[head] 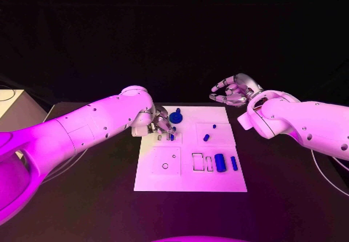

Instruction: Assemble the parts on the task board

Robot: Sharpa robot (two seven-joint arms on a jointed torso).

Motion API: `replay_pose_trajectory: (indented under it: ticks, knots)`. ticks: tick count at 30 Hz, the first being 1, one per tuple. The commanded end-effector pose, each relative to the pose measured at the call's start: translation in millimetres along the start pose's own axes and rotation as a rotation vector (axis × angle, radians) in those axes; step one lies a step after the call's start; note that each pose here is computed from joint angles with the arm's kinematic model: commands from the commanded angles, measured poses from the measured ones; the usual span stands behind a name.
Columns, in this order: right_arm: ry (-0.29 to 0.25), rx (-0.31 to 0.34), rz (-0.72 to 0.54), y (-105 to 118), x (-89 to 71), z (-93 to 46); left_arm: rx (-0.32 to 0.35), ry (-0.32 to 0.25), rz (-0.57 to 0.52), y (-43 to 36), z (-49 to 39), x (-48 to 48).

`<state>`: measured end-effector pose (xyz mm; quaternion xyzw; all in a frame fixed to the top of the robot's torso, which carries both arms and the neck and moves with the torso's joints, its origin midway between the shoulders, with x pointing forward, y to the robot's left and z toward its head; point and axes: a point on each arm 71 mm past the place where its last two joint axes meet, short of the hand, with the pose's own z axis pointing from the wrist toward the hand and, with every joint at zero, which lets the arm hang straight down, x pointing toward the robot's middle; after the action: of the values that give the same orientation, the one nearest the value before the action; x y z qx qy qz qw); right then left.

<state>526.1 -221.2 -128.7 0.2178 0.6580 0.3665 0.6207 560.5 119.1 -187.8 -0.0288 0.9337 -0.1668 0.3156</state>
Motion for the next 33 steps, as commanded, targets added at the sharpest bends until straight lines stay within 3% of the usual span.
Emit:
replay_pose_trajectory:
  ticks: [1,33]
  knots:
    - [0.018,-0.011,-0.011,1.7,1.6,0.0,0.006,0.017,0.007,-2.4,0.6,1.2]
    - [0.030,-0.013,-0.010,4.1,4.6,0.3,-0.003,0.037,0.008,-3.2,6.3,4.0]
